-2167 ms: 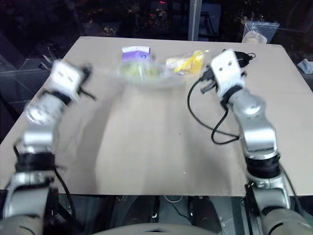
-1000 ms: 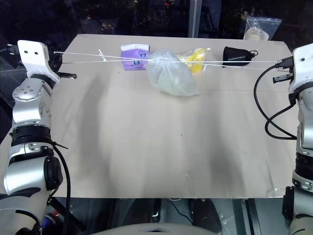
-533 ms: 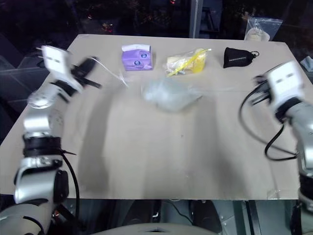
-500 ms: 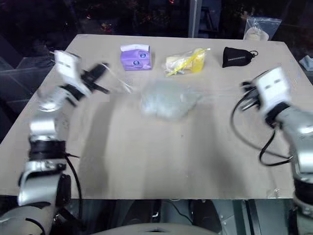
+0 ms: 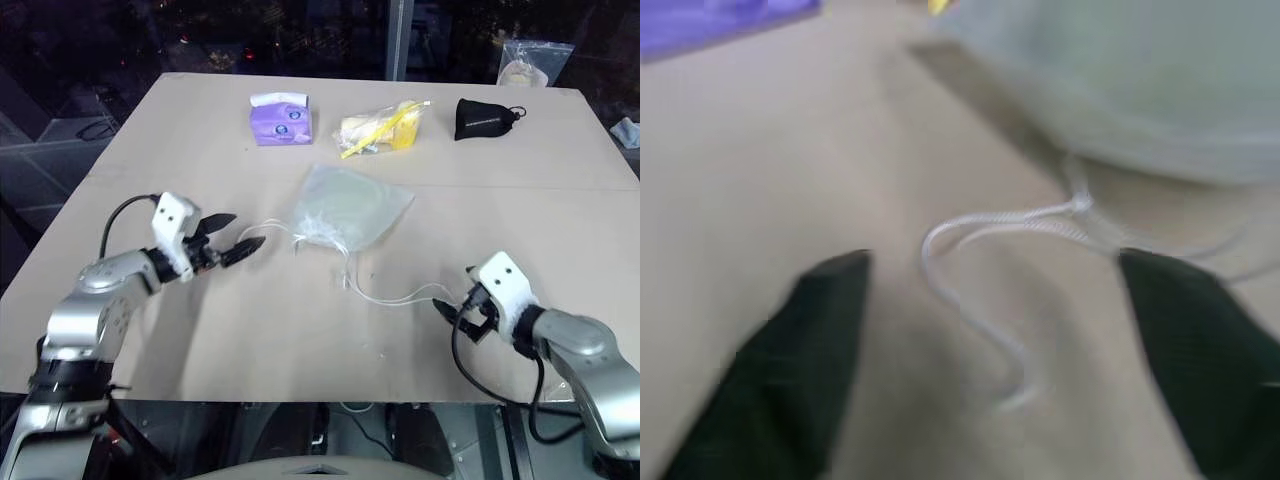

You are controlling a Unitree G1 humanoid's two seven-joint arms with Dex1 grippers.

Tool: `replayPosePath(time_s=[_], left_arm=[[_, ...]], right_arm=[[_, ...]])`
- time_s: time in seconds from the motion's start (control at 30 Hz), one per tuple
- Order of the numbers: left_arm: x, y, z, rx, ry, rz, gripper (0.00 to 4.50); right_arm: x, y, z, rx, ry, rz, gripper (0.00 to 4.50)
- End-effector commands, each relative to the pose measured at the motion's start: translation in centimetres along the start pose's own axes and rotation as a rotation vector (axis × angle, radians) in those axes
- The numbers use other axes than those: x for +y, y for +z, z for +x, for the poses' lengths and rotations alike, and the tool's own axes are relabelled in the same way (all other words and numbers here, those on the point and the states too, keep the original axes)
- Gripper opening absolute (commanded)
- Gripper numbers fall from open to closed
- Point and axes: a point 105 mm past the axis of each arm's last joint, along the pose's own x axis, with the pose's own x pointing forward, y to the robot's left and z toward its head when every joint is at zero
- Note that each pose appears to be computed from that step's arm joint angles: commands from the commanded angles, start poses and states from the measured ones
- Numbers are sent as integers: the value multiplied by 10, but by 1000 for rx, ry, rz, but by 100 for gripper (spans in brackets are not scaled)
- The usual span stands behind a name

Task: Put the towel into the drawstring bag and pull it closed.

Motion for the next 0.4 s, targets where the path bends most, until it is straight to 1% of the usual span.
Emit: replayPosePath(time_s=[0.03, 0.1, 0.2, 0.3, 0.4], left_arm=[[-10, 23, -25, -97, 5, 21, 436], [-19, 23, -33, -99, -4, 12, 436], [-28, 14, -43, -77, 2, -24, 436], [-37, 8, -46, -59, -9, -41, 436], [-39, 7, -46, -58, -6, -44, 436]], right_arm=[[4, 29, -19, -163, -27, -40, 450], [5, 30, -25, -186, -30, -34, 450], [2, 30, -35, -199, -69, -71, 450], [-1, 27, -39, -202, -103, -106, 450], [-1, 20, -39, -194, -112, -116, 450]])
